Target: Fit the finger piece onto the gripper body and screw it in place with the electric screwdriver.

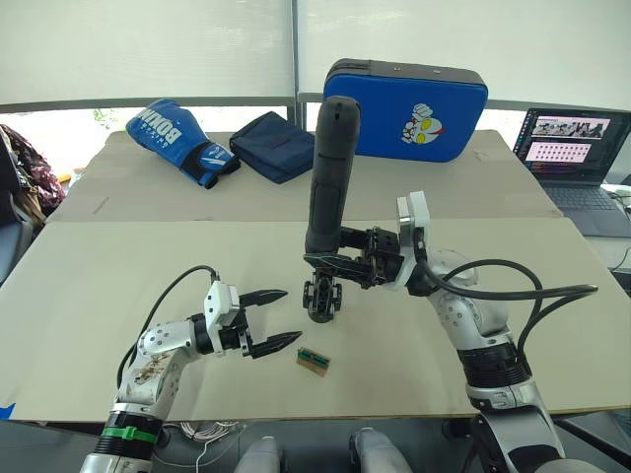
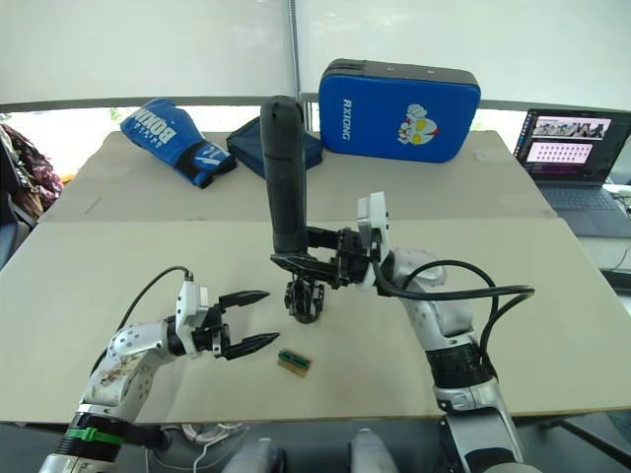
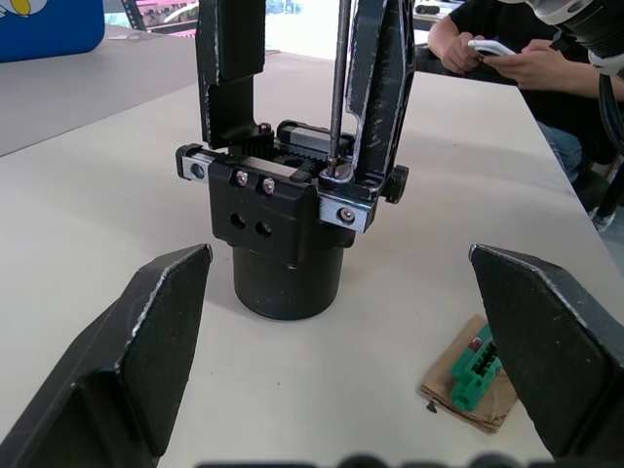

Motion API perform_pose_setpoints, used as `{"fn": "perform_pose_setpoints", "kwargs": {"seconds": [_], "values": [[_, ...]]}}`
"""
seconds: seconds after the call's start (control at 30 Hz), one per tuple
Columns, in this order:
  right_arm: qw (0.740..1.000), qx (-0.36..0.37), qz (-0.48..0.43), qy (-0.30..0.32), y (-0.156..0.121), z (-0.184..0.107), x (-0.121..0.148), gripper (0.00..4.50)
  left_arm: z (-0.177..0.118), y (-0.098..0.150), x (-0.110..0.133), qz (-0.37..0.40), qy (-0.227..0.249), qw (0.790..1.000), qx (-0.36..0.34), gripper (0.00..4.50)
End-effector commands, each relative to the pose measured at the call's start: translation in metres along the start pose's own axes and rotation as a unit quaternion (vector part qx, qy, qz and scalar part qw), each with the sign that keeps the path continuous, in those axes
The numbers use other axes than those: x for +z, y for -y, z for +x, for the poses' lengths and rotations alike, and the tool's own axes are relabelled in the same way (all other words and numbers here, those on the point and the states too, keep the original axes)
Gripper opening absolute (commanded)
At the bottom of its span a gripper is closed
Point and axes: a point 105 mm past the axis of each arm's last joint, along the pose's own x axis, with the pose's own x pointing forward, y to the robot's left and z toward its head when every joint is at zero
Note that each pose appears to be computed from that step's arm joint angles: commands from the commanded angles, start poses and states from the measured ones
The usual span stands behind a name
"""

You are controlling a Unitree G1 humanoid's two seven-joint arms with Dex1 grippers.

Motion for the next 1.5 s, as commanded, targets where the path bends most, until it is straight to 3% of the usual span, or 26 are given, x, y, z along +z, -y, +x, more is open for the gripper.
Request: {"fn": "perform_pose_setpoints", "kwargs": {"seconds": [0.03, 0.27, 0.83, 1.5], "values": [[1.000, 0.008, -0.020, 0.008, -0.001, 0.003, 0.010, 1.89, -0.001, 0.001, 0.002, 0.013, 0.007, 1.000, -0.001, 4.50], [0.999, 0.009, -0.033, 0.009, -0.001, 0.003, 0.011, 1.89, 0.004, -0.002, -0.003, 0.017, 0.003, 1.000, 0.004, 4.50], [0.999, 0.019, -0.040, 0.004, -0.005, 0.003, 0.014, 1.89, 0.052, -0.014, -0.016, 0.014, -0.043, 0.999, -0.009, 4.50], [0.999, 0.016, -0.040, 0.001, -0.006, 0.003, 0.011, 1.89, 0.071, -0.021, -0.029, 0.005, -0.066, 0.997, -0.038, 4.50]]}}
